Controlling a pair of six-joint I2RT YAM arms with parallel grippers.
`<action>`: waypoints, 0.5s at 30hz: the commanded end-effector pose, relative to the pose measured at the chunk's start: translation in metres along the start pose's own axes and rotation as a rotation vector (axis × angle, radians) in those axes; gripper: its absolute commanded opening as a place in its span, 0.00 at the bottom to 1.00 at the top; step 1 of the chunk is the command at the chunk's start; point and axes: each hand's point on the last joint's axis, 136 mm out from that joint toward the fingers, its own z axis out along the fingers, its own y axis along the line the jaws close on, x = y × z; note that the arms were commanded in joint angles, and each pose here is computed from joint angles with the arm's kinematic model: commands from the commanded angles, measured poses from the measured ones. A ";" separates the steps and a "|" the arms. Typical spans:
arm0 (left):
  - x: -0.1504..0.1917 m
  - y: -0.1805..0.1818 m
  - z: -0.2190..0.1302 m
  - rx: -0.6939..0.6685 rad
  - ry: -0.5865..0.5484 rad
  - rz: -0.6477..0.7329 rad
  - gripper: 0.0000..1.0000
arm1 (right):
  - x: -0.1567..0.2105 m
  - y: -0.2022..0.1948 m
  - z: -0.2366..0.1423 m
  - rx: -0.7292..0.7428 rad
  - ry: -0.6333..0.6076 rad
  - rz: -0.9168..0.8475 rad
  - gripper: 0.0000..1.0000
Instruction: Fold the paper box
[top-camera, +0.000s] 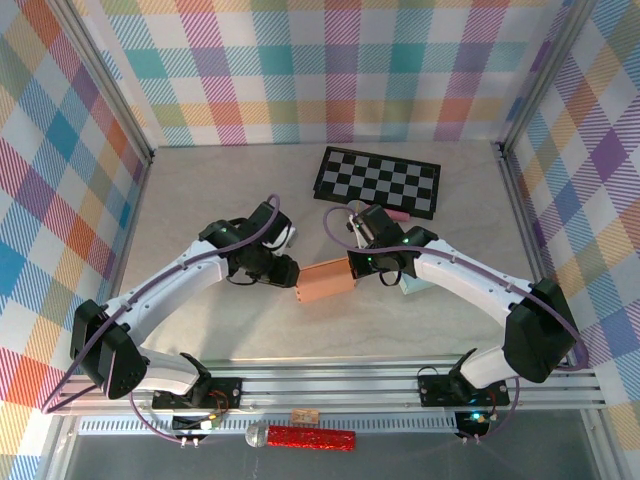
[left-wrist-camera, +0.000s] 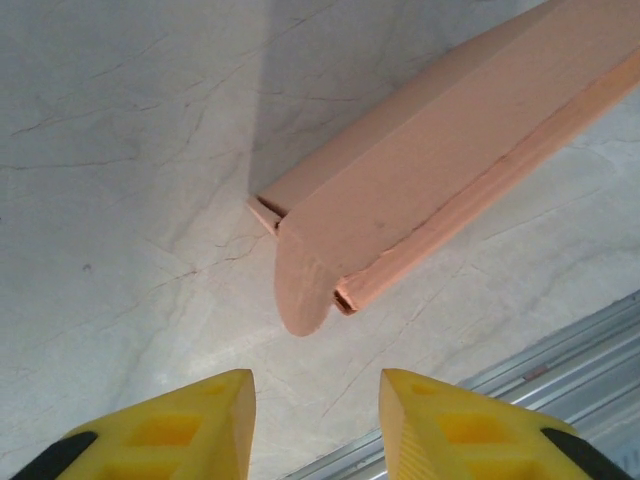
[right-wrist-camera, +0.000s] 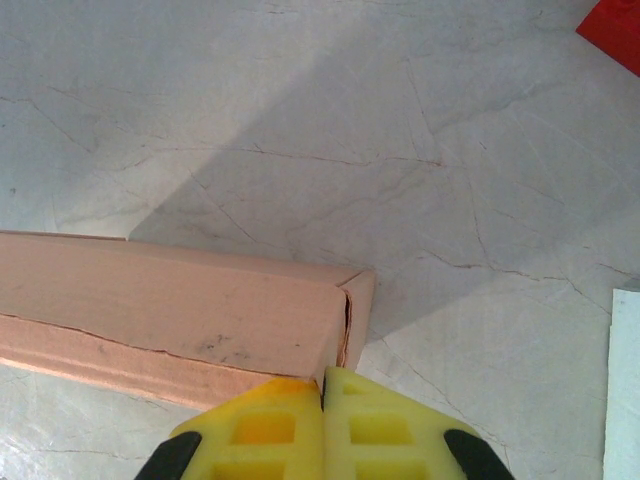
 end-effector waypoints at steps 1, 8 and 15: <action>-0.002 0.003 0.002 -0.028 -0.015 -0.012 0.33 | 0.003 0.002 0.001 0.002 0.019 0.006 0.00; -0.006 -0.002 0.010 -0.021 -0.009 -0.010 0.27 | 0.002 0.002 0.000 0.003 0.018 0.006 0.00; -0.006 -0.005 0.014 -0.018 -0.002 -0.003 0.27 | 0.003 0.002 0.001 0.002 0.022 0.008 0.00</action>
